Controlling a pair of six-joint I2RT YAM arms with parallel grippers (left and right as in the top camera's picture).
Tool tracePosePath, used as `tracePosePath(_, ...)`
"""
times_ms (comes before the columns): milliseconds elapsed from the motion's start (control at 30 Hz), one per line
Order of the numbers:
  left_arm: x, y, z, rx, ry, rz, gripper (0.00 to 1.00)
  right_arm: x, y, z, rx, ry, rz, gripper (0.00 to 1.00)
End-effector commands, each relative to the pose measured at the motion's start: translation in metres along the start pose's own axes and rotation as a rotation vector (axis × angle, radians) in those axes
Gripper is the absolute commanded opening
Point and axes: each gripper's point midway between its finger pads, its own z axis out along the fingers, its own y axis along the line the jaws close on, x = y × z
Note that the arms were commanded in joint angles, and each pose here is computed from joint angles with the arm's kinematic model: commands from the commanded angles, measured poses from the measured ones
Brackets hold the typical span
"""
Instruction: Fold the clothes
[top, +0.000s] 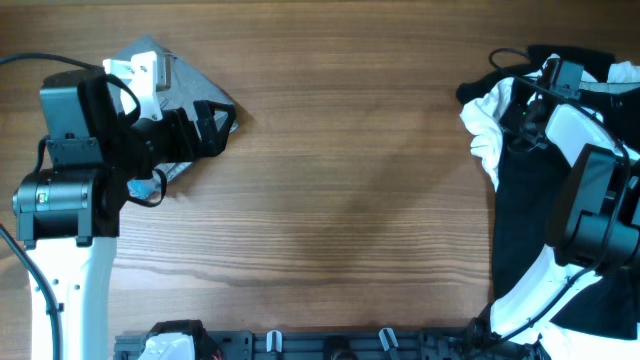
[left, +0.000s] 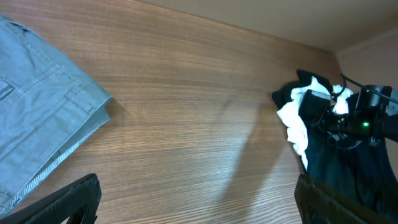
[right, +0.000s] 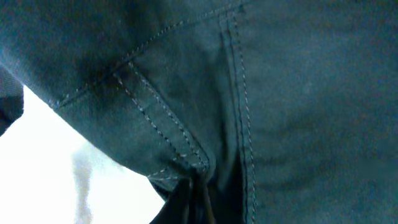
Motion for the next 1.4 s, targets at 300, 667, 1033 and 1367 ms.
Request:
tracePosePath(300, -0.005, -0.005, -0.003, 0.021, -0.009, -0.002, 1.0, -0.09, 0.001, -0.159, -0.053, -0.412, 0.052, 0.04)
tracePosePath(667, -0.018, -0.01, -0.008, 0.035, -0.068, -0.039, 1.0, -0.11, 0.076, -0.353, -0.518, -0.776, -0.088, 0.04)
tracePosePath(1033, -0.044, -0.027, -0.03, 0.077, -0.211, -0.027, 1.0, -0.107, 0.065, -0.336, -0.321, -0.758, -0.051, 0.04)
tracePosePath(1367, -0.044, -0.027, -0.03, 0.078, -0.212, -0.027, 1.0, -0.114, 0.035, -0.326, -0.237, -0.753, -0.075, 0.04)
